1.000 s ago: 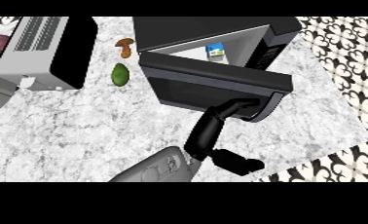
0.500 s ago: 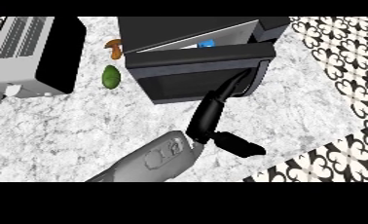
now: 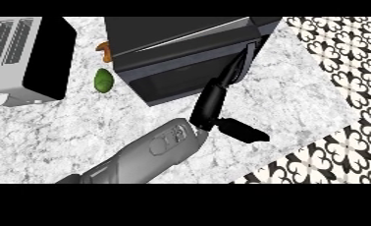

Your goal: Pick up the milk, place it into the microwave and close the microwave

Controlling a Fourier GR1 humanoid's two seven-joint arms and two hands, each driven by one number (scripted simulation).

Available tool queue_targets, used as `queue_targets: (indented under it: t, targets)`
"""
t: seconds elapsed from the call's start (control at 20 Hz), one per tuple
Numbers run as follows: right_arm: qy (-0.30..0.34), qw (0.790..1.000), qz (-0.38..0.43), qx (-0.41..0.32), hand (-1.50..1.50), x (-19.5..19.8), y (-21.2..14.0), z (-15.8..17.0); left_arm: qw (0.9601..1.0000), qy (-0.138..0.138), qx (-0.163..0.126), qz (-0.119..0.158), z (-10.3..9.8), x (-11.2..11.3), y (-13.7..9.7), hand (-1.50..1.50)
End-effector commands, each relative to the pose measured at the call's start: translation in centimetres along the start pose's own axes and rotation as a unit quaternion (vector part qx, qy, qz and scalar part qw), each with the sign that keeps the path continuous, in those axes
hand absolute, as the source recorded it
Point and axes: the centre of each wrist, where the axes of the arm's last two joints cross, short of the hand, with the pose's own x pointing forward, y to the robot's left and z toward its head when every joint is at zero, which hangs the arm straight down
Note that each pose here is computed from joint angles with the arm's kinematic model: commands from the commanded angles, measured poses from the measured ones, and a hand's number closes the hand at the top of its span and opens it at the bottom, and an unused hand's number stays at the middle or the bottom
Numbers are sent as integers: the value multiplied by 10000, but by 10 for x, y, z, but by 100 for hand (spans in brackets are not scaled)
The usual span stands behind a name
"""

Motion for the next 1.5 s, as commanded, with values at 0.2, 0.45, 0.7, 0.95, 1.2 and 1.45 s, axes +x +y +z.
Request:
queue_targets:
  t: [0.2, 0.45, 0.7, 0.95, 1.2, 1.45]
  targets:
    - [24, 9999, 2, 145, -150, 6, -9, -11, 9998, -63, 169, -99, -20, 4, 5, -150]
    - [9, 9998, -72, 207, -150, 8, -11, -16, 9994, -84, 324, -77, -26, 5, 7, -150]
    - [-36, 9996, -134, 250, -150, 10, -14, -20, 9993, -76, 364, -47, -23, 2, 6, -150]
    - [-33, 9994, -90, 329, -150, 15, -18, -27, 9992, -84, 387, -51, -22, -1, 6, -150]
    - [-41, 9991, -101, 403, -150, 18, -22, -32, 9991, -160, 390, -42, -25, 2, 5, -150]
    - [0, 9992, -202, 350, -150, 16, -24, -31, 9989, -124, 447, -10, -24, 0, 5, -150]
